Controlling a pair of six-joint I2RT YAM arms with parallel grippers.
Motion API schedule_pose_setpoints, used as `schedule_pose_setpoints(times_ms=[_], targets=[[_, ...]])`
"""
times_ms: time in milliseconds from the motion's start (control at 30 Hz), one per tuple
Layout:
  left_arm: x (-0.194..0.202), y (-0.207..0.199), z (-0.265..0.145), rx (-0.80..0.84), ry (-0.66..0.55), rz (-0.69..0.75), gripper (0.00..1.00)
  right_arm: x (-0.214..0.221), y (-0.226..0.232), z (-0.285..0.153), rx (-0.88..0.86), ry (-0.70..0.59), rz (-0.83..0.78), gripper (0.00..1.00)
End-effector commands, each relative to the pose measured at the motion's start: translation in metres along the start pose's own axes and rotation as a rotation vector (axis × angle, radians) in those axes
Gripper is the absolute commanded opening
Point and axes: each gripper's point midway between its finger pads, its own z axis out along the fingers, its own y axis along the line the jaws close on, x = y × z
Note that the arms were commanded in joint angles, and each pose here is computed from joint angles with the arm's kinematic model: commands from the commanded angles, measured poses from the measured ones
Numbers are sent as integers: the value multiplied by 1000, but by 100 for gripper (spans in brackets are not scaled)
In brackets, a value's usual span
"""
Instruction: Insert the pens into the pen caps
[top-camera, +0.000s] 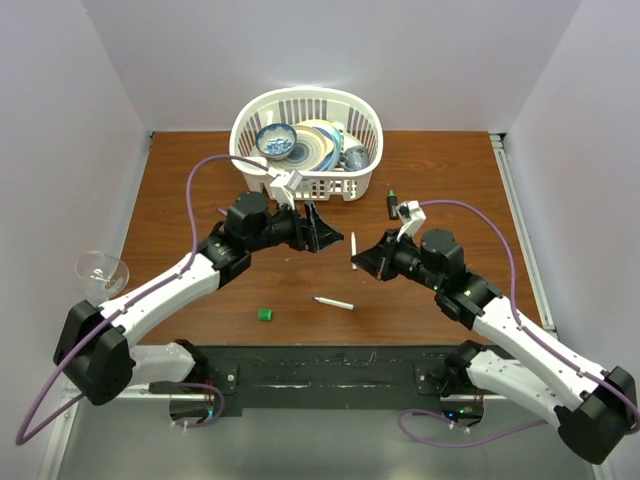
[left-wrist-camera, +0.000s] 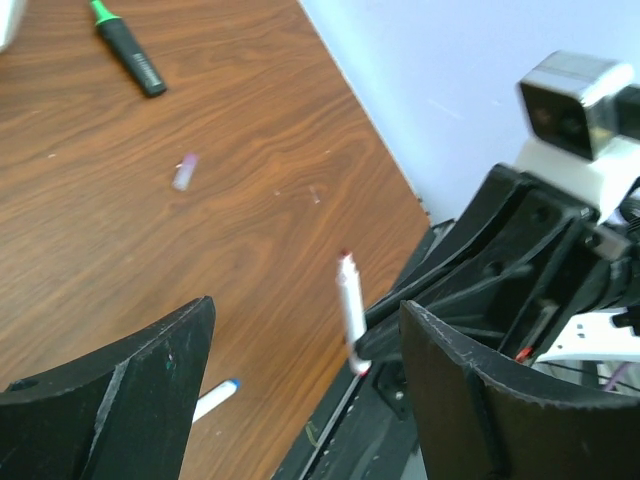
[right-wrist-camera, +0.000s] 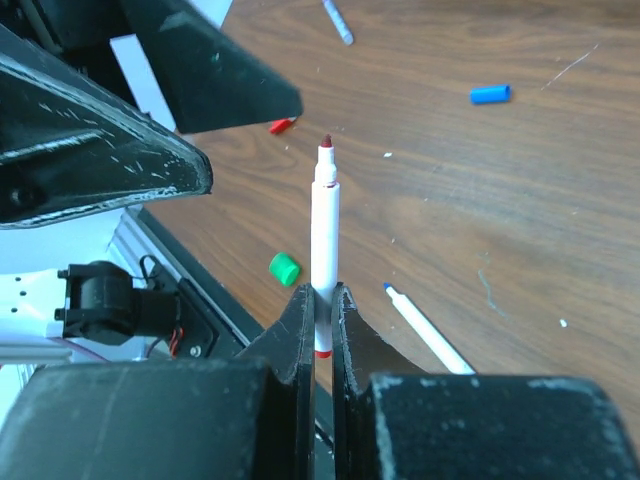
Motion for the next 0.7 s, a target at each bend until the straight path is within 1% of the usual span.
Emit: schedule_pose_setpoints(times_ms=[0, 167, 267, 333, 367, 400, 467, 500, 533, 600, 667], targets=[[-17, -31, 6, 142, -52, 5, 79, -13, 20, 6, -63, -47, 1, 0], [-10, -19, 11, 111, -40, -2, 76, -15, 26, 9, -68, -67, -3, 0], [-5, -16, 14, 105, -26, -12, 73, -14, 29, 13, -78, -62, -1, 0], [-1, -16, 15, 109, -15, -15, 69, -14, 30, 15, -81, -59, -2, 0], [-1, -17, 16, 117, -15, -17, 66, -13, 31, 17, -81, -55, -4, 0], [1, -17, 17, 121, -10, -19, 60, -14, 32, 18, -84, -55, -4, 0], [4, -17, 17, 127, 0, -27, 53, -15, 34, 19, -86, -58, -1, 0], [8, -15, 17, 123, 11, -33, 44, -15, 34, 19, -84, -62, 1, 0], [10, -15, 17, 128, 19, -36, 40, -16, 35, 19, -85, -67, -2, 0], [15, -13, 16, 126, 31, -47, 36, -16, 35, 19, -82, -70, -2, 0], [19, -12, 15, 125, 40, -55, 36, -16, 34, 19, -76, -73, -2, 0]])
